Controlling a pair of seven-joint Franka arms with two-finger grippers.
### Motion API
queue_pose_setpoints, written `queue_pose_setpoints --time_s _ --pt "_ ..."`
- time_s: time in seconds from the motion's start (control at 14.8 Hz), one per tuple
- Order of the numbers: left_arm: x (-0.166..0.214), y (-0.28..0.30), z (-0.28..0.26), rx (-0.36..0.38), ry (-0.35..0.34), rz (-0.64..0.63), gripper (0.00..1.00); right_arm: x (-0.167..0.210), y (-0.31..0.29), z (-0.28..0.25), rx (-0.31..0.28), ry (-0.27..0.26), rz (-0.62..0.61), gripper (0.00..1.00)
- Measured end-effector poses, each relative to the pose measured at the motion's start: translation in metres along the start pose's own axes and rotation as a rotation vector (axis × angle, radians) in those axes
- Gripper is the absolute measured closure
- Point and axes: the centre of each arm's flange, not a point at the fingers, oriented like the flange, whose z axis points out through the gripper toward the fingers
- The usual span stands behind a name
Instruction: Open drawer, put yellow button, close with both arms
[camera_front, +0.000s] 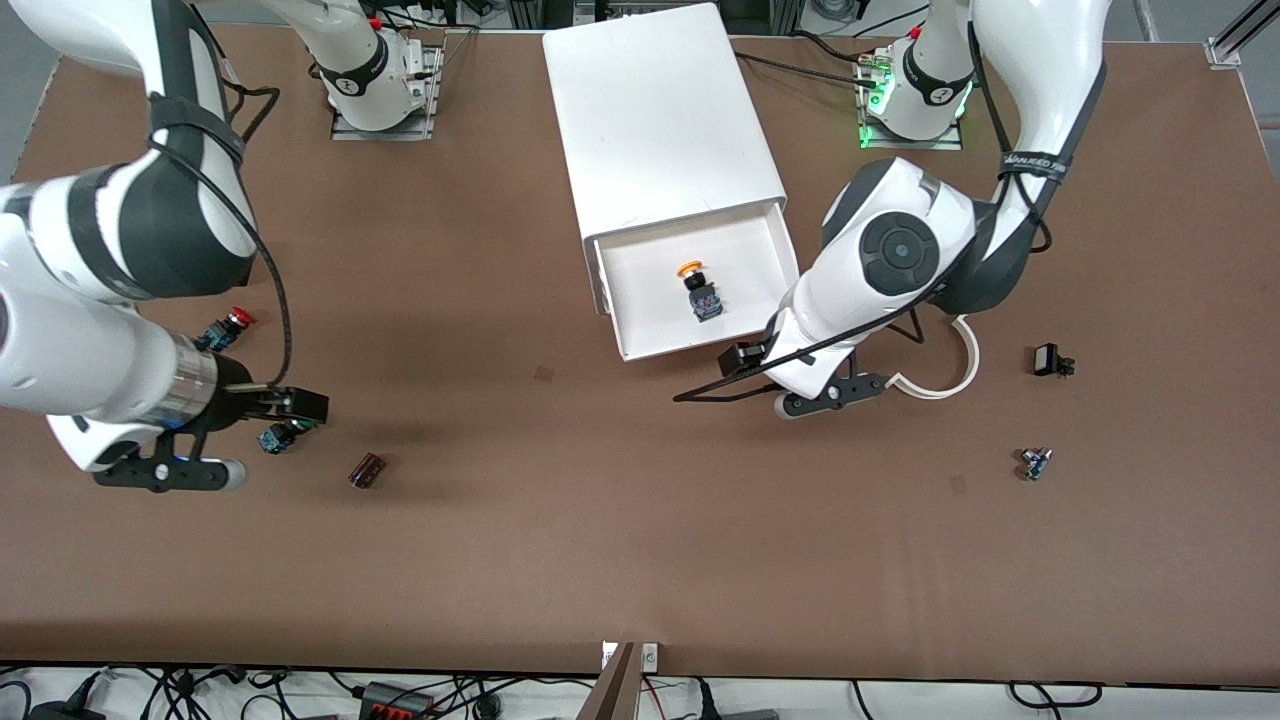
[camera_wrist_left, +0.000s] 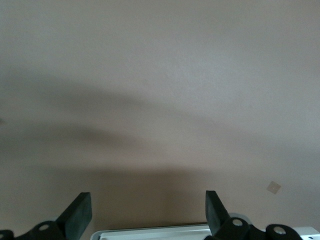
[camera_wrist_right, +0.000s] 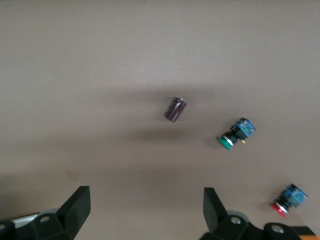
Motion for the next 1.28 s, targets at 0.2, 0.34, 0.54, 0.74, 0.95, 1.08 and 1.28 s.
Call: queue_pose_setpoints --time_s 0.2,0.34,0.54,0.74,0.95,1.08,1.28 --pt "-0.007 0.007 0.009 0.006 -0.011 -0.012 0.0 -0.009 0.043 -0.023 -0.013 -0.024 0.035 0.0" --pt "-0.014 0.01 0.019 0.014 -0.02 -0.012 0.0 -0.014 0.087 -0.036 -0.008 -0.037 0.034 0.0" --pt "-0.029 0.013 0.043 0.029 -0.012 -0.005 0.0 -0.029 0.133 -0.052 0.003 -0.018 0.024 0.0" --pt "-0.036 0.016 0.048 0.041 -0.003 0.004 0.0 -0.053 0.139 -0.073 0.0 -0.003 -0.005 0.0" --pt "-0.051 0.023 0.05 0.062 -0.035 0.026 0.0 -0.069 0.138 -0.072 -0.009 -0.021 -0.01 0.0" --pt "-0.068 0.031 0.053 0.082 -0.069 0.049 0.0 -0.079 0.141 -0.063 -0.015 -0.024 -0.01 0.0" --pt "-0.095 0.047 0.054 0.087 -0.098 0.055 0.0 -0.102 0.144 -0.055 -0.033 -0.004 -0.042 0.0"
